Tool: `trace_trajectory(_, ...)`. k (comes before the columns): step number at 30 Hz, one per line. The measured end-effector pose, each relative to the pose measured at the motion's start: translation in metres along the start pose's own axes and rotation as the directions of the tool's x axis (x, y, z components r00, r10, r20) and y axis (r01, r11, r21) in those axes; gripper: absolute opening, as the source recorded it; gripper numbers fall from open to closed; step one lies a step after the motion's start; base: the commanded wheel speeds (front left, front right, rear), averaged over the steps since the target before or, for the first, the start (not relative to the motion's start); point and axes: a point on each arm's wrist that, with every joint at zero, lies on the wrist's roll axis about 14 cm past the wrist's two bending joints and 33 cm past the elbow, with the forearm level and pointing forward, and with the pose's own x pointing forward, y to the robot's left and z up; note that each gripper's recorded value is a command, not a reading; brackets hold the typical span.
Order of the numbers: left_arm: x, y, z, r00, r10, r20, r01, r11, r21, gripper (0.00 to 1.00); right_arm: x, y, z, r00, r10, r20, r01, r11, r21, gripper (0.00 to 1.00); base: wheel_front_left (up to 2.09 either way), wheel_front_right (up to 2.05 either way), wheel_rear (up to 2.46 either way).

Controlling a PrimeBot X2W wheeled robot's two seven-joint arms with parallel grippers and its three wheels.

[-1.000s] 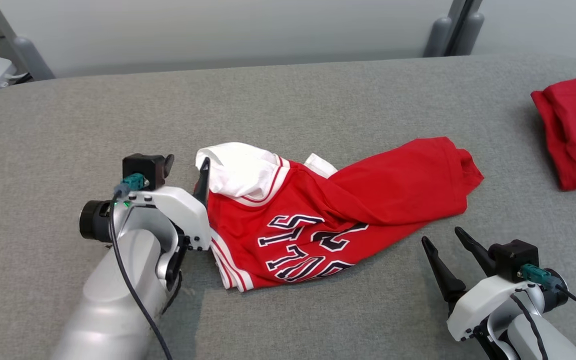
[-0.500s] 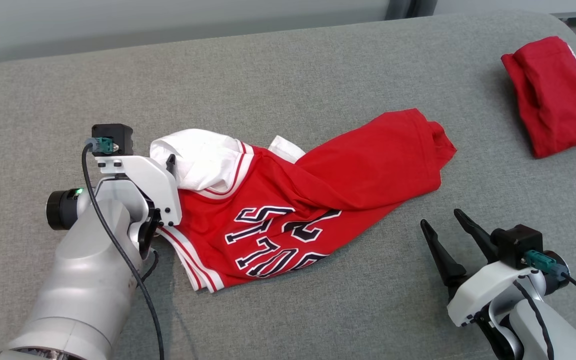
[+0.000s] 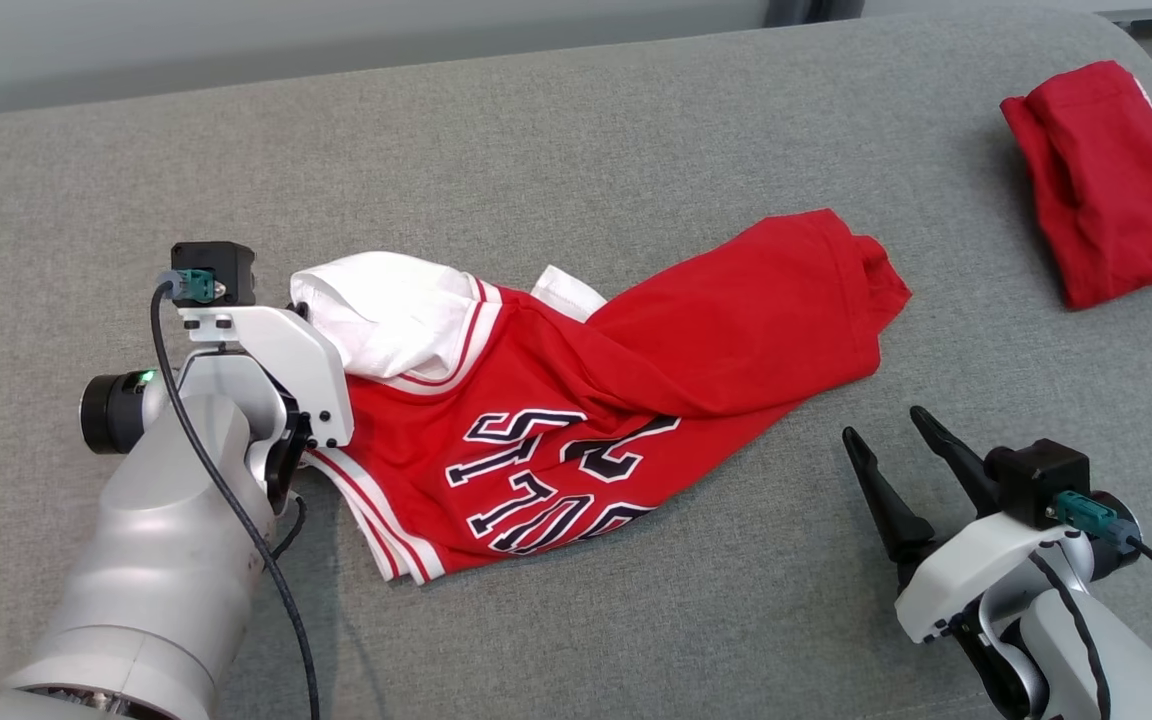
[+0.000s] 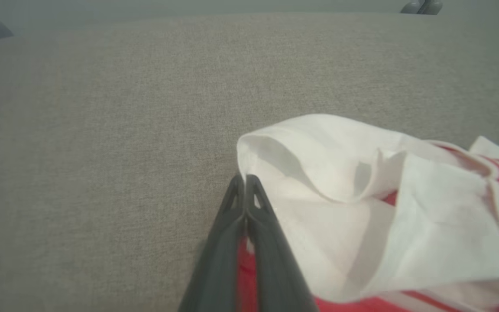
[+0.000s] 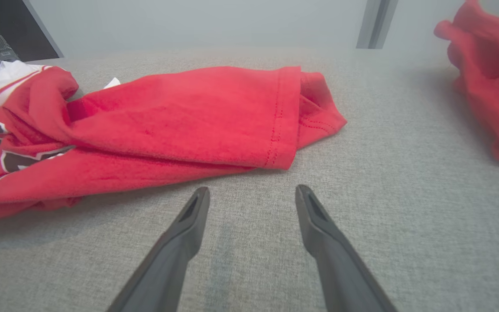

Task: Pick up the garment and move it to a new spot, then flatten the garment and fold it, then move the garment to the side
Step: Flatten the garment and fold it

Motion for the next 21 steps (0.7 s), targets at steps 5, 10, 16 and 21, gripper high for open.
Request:
trace_trajectory(5, -0.005, 0.007, 0.004, 1.0, 0.009, 0.021, -0.009, 1.0, 0.011, 0.0, 0.002, 0.004, 0.003, 1.0, 0.01, 0.01, -0.01, 1.0, 0.001, 1.0, 0.0, 0.0, 0.0)
trace_trajectory(10, -0.015, 0.013, 0.029, 0.986, 0.011, 0.165, -0.016, 0.999, 0.031, 0.0, 0.004, 0.003, 0.013, 0.999, -0.002, 0.04, 0.001, 1.0, 0.012, 1.0, 0.0, 0.0, 0.0)
trace_trajectory(16, -0.041, 0.043, 0.076, 0.926, 0.034, 0.376, -0.068, 0.995, 0.076, 0.0, 0.003, 0.006, 0.013, 0.999, 0.001, 0.044, -0.002, 1.0, 0.025, 1.0, 0.0, 0.0, 0.0)
trace_trajectory(21, -0.074, 0.074, 0.094, 0.862, 0.075, 0.501, -0.121, 0.991, 0.061, 0.0, 0.01, 0.014, 0.011, 0.999, 0.022, 0.04, -0.024, 0.999, 0.036, 1.0, 0.0, 0.0, 0.0)
